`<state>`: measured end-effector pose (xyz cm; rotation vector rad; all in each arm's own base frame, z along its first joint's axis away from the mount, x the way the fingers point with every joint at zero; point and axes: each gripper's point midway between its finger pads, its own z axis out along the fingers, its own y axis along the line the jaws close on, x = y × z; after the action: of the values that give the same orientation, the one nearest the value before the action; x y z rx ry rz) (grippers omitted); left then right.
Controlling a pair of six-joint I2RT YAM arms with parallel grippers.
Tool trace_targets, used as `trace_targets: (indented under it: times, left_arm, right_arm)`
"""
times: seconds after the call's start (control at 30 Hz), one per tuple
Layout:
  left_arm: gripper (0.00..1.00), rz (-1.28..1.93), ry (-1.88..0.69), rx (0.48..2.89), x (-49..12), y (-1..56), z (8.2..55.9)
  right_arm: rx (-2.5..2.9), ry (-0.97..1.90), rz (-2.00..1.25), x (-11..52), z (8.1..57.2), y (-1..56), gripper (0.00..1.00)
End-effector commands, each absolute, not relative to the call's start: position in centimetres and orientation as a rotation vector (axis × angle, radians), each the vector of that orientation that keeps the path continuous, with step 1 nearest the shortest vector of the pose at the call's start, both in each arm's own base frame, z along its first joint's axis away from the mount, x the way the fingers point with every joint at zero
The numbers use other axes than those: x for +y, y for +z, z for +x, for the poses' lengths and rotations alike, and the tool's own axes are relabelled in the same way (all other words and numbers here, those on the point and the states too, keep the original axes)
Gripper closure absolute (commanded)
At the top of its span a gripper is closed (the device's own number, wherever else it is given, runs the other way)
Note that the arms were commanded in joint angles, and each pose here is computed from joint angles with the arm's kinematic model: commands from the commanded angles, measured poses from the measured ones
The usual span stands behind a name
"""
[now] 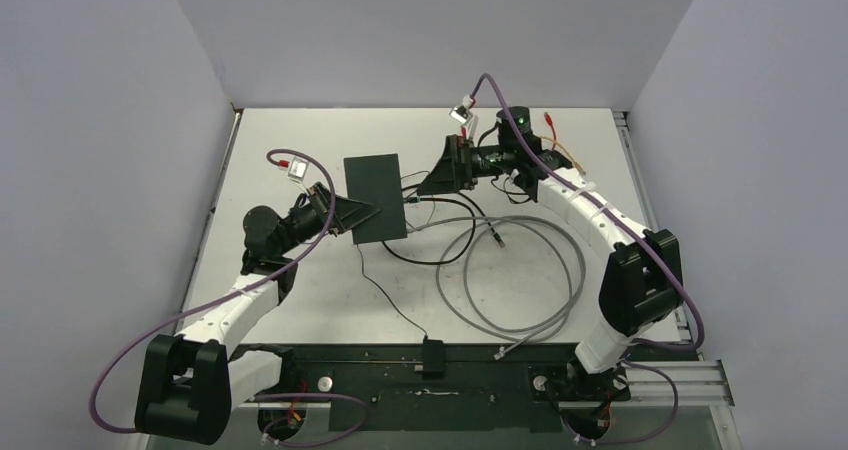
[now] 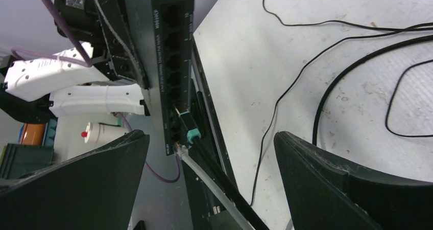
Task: Pull the plug from the switch port
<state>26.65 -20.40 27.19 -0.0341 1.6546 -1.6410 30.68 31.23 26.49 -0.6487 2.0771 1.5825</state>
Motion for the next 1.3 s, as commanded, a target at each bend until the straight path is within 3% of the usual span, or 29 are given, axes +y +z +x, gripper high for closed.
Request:
trace_targets:
  times: [0.0, 0.2, 0.63, 0.77, 1.0, 1.07, 1.27]
  left_arm:
    - [1.0, 0.07, -1.631, 1.482, -20.2, 31.7, 26.5]
    - [1.0, 0.09, -1.629, 1.46, -20.2, 32.2, 26.5]
    - [1.0, 0.103, -1.624, 1.45, -20.3, 32.5, 26.6]
    - [1.0, 0.102, -1.623, 1.449, -20.2, 32.5, 26.6]
    - [1.0, 0.108, -1.619, 1.446, -20.2, 32.5, 26.4]
    - [1.0, 0.106, -1.619, 1.446, -20.2, 32.5, 26.4]
    - [1.0, 0.12, -1.618, 1.435, -20.2, 32.9, 26.3]
  right_arm:
    - [1.968, 1.645, -0.8, 32.6, 29.1, 27.8, 0.02]
    - [1.971, 1.676, -0.832, 33.8, 28.3, 27.0, 0.07]
    - [1.944, 1.724, -0.858, 34.9, 28.2, 27.1, 0.4]
    - [1.933, 1.74, -0.861, 35.1, 28.2, 27.4, 0.58]
    - [1.927, 1.751, -0.868, 35.5, 28.1, 27.4, 0.45]
    - [1.931, 1.753, -0.869, 35.6, 28.0, 27.3, 0.45]
    - [1.953, 1.758, -0.861, 35.7, 28.0, 26.8, 0.74]
